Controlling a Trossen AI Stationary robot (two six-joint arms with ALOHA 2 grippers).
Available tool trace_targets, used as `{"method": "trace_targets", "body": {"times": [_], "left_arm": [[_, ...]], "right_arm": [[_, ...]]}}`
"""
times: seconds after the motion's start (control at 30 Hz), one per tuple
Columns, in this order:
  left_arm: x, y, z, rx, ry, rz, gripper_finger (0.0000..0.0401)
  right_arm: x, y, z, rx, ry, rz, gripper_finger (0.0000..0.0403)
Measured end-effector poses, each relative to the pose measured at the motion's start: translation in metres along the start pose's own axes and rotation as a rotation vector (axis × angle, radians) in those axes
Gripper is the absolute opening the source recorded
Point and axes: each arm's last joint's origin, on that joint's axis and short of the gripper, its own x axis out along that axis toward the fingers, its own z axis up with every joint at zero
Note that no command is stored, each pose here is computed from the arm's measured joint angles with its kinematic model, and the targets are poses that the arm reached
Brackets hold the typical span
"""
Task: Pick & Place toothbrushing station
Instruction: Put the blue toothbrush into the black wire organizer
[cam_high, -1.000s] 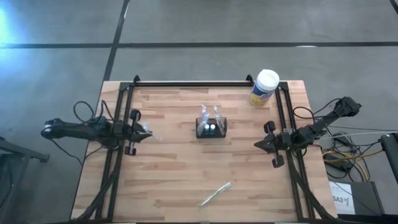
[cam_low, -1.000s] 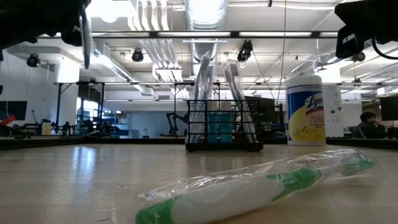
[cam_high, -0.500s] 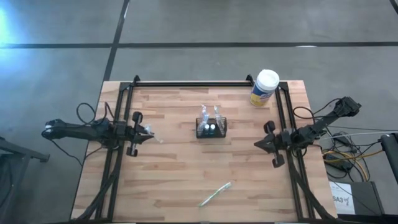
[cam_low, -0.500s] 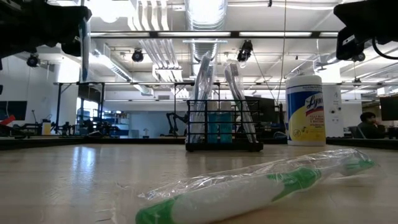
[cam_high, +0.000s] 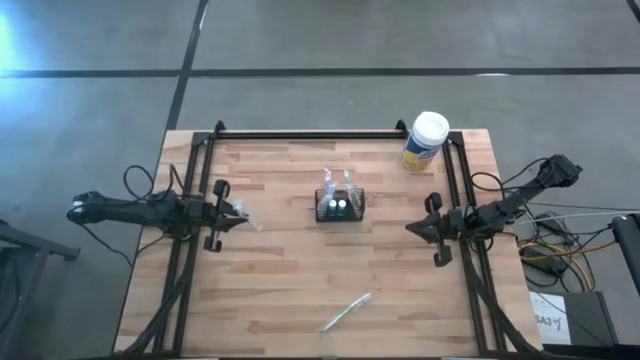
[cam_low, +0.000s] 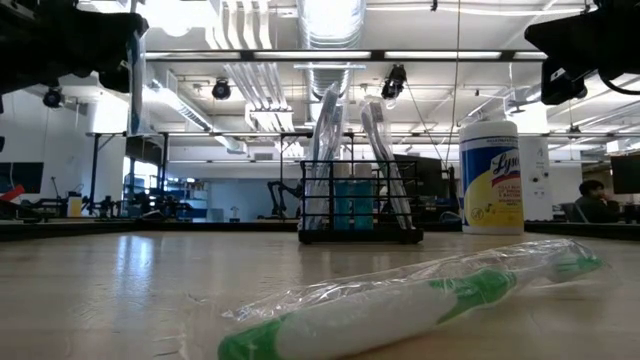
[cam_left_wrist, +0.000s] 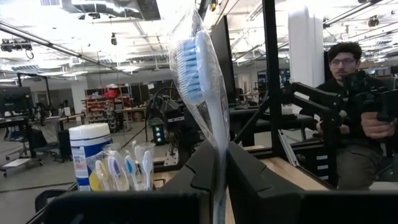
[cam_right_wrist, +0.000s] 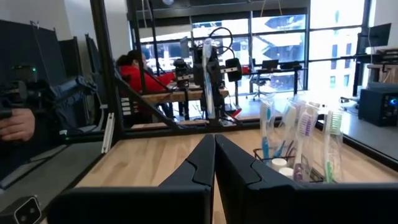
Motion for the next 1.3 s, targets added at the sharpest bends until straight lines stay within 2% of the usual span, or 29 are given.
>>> {"method": "trace_targets", "body": {"times": [1.3], "left_arm": [[-0.0001, -0.0001, -0.0009, -0.006, 0.004, 0.000, 0.0025]], "right_arm": [[0.0000, 0.0000, 0.0000, -0.012, 0.001, 0.001, 0.0008]]}}
